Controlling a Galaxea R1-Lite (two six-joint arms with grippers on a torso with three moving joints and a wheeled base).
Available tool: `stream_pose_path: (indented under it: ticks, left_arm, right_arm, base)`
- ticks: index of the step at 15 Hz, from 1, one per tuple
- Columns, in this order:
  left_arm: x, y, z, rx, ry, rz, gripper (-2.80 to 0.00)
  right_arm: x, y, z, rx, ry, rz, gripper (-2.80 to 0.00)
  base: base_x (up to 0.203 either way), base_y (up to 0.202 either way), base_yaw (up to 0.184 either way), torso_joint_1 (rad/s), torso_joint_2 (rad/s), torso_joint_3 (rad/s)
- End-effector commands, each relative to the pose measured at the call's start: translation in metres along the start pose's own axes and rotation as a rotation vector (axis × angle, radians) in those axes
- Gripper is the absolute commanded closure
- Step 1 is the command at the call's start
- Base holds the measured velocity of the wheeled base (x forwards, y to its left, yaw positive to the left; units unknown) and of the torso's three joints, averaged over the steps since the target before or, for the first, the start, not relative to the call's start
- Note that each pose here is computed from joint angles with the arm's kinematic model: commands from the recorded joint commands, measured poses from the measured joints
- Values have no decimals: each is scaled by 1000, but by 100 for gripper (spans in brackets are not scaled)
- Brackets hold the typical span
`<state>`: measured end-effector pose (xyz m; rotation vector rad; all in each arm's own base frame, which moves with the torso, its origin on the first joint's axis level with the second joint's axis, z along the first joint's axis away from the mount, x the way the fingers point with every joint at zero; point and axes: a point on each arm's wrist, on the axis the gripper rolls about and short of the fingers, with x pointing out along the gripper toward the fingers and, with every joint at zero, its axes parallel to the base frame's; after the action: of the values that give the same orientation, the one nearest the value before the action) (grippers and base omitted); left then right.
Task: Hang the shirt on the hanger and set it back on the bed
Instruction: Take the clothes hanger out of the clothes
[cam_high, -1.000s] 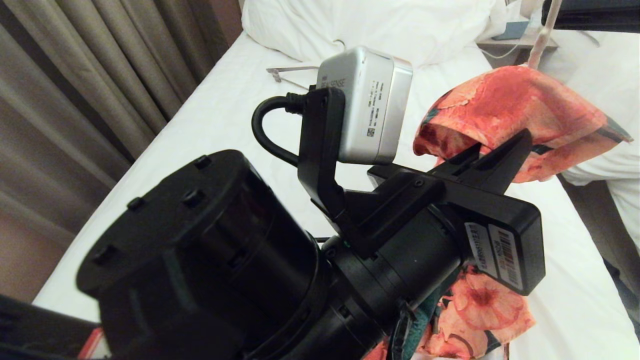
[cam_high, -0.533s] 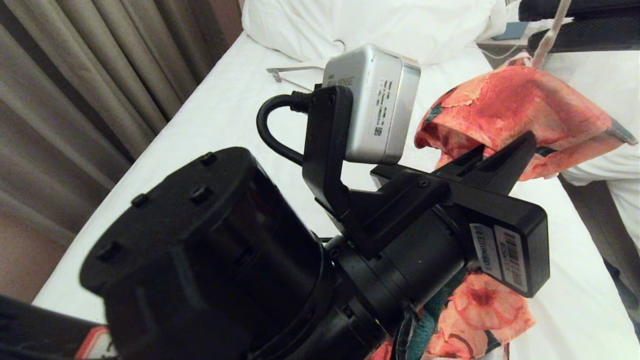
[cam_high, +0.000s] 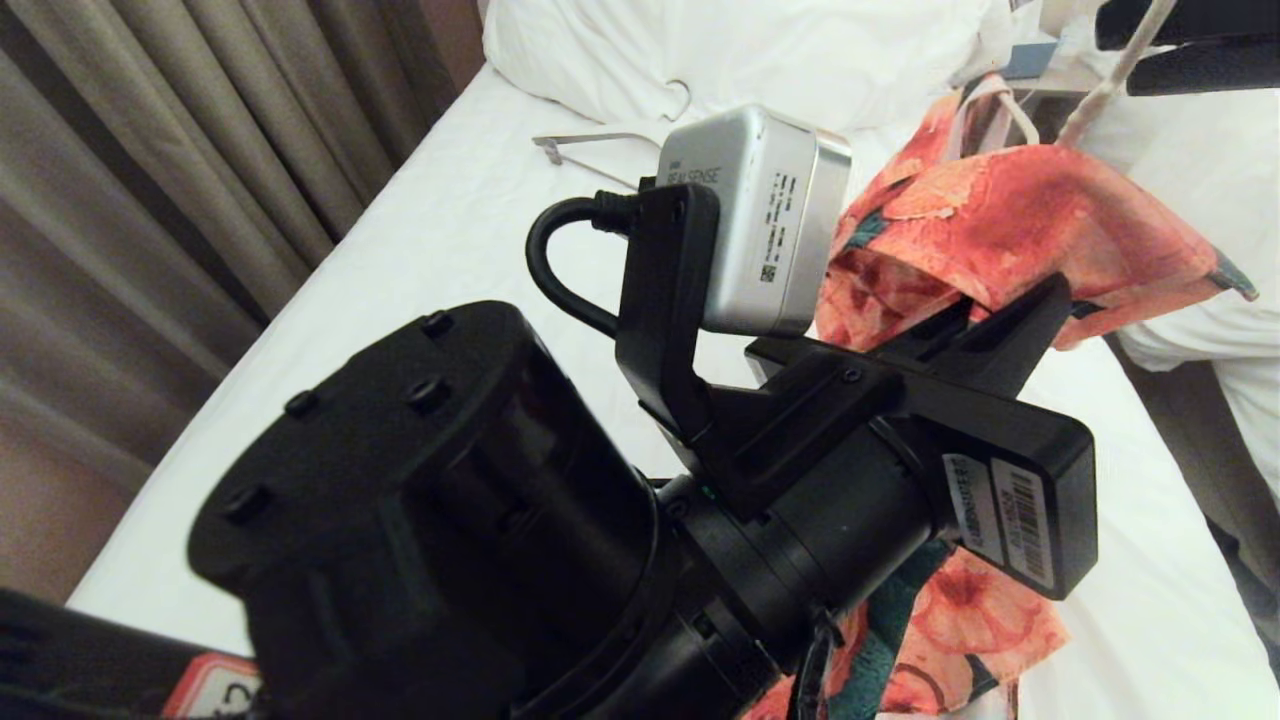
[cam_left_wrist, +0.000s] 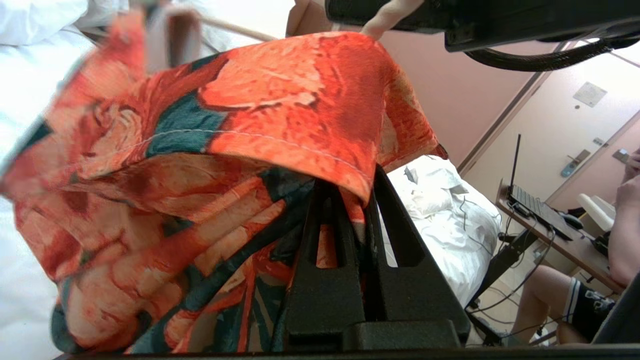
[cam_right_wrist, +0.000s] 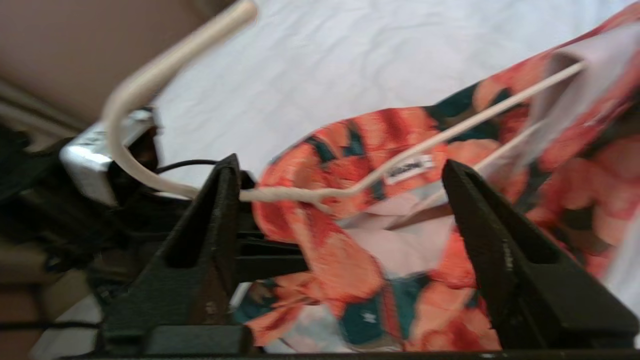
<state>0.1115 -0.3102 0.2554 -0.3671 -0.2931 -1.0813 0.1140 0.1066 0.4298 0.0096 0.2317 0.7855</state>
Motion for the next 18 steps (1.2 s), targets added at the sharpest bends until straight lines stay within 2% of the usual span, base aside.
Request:
stream_pose_path:
  ticks: [1,6,9,14,18]
  left_arm:
    - [0,0,1,-1,-7,0,0]
    - [0,0,0,-1,7,2,0]
    - [2,0,-1,-2,18,12,0]
    - [3,0,0,-4,15,12,0]
    - [2,0,0,-4,15,13,0]
  right_arm:
    - [-1,-2,-1,2,3,-19,-280]
    - [-8,-11,-2,-46,-3,-80,-280]
    - [-5,-7,-4,-135,13,-40,-280]
    - [-5,-3,-7,-204,22,-14,-280]
    - [16,-1,-12,-275,68,14,-280]
  base:
    - [0,0,0,0,0,0]
    - [0,0,0,0,0,0]
    - [0,0,0,0,0,0]
    - [0,0,0,0,0,0]
    - [0,0,0,0,0,0]
